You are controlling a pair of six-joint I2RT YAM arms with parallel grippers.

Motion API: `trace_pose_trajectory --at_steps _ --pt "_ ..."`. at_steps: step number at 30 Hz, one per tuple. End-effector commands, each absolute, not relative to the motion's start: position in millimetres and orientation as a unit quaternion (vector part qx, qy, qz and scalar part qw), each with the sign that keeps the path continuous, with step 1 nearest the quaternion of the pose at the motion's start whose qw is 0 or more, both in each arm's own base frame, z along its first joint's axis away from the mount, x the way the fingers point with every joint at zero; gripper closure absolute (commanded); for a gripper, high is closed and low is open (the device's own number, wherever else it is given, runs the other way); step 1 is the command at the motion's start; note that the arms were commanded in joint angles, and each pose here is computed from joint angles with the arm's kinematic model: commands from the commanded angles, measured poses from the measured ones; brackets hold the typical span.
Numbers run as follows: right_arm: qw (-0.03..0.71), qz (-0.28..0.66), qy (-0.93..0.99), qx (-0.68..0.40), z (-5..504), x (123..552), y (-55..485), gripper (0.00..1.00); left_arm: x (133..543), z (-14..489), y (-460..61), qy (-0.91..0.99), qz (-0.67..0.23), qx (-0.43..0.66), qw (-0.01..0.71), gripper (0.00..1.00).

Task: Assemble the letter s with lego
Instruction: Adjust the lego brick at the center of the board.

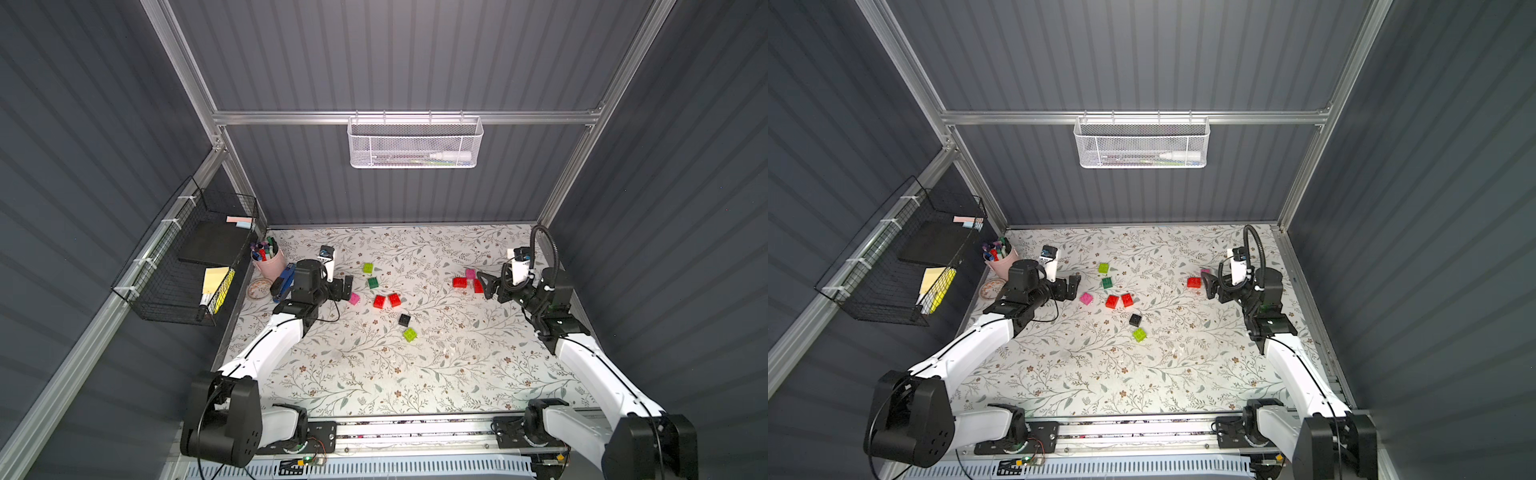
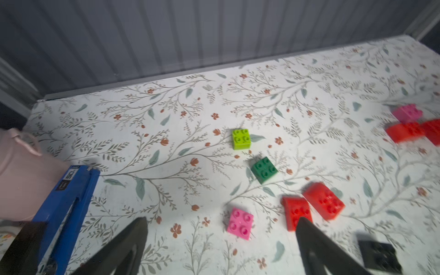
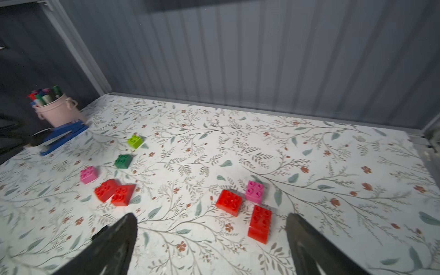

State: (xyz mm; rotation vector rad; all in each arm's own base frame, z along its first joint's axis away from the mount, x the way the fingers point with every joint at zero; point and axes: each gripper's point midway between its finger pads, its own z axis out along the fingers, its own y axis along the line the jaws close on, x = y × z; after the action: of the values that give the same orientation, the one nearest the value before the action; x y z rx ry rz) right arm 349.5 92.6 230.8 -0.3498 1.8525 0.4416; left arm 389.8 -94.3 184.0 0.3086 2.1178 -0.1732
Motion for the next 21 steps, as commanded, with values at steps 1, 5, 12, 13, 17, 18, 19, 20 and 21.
trace_pose_trajectory --at_steps 1,5,12,13,17,18,19,20,21 --pt "0.502 0.228 0.812 -0.191 219 322 116 0.01 352 163 -105 0.903 -0.073 0.197 0.375 0.01" --pt "0.460 0.254 0.821 -0.223 217 301 137 0.01 336 175 -128 0.886 -0.099 0.287 0.349 0.00" --pt "0.421 0.298 0.810 -0.278 217 276 171 0.01 310 183 -172 0.797 -0.177 0.471 0.334 0.00" --pt "0.416 0.302 0.811 -0.280 216 274 175 0.01 310 181 -175 0.789 -0.180 0.485 0.331 0.00" --pt "0.389 0.323 0.814 -0.286 213 267 186 0.01 314 167 -185 0.759 -0.175 0.538 0.323 0.00" --pt "0.383 0.325 0.816 -0.288 212 267 188 0.01 316 164 -187 0.754 -0.170 0.548 0.320 0.00" --pt "0.374 0.328 0.818 -0.288 211 266 190 0.01 320 159 -188 0.750 -0.161 0.558 0.317 0.01" --pt "0.369 0.330 0.819 -0.288 211 266 192 0.01 324 153 -189 0.746 -0.149 0.568 0.315 0.01" --pt "0.368 0.333 0.819 -0.288 211 267 194 0.01 330 148 -189 0.741 -0.137 0.576 0.316 0.01"
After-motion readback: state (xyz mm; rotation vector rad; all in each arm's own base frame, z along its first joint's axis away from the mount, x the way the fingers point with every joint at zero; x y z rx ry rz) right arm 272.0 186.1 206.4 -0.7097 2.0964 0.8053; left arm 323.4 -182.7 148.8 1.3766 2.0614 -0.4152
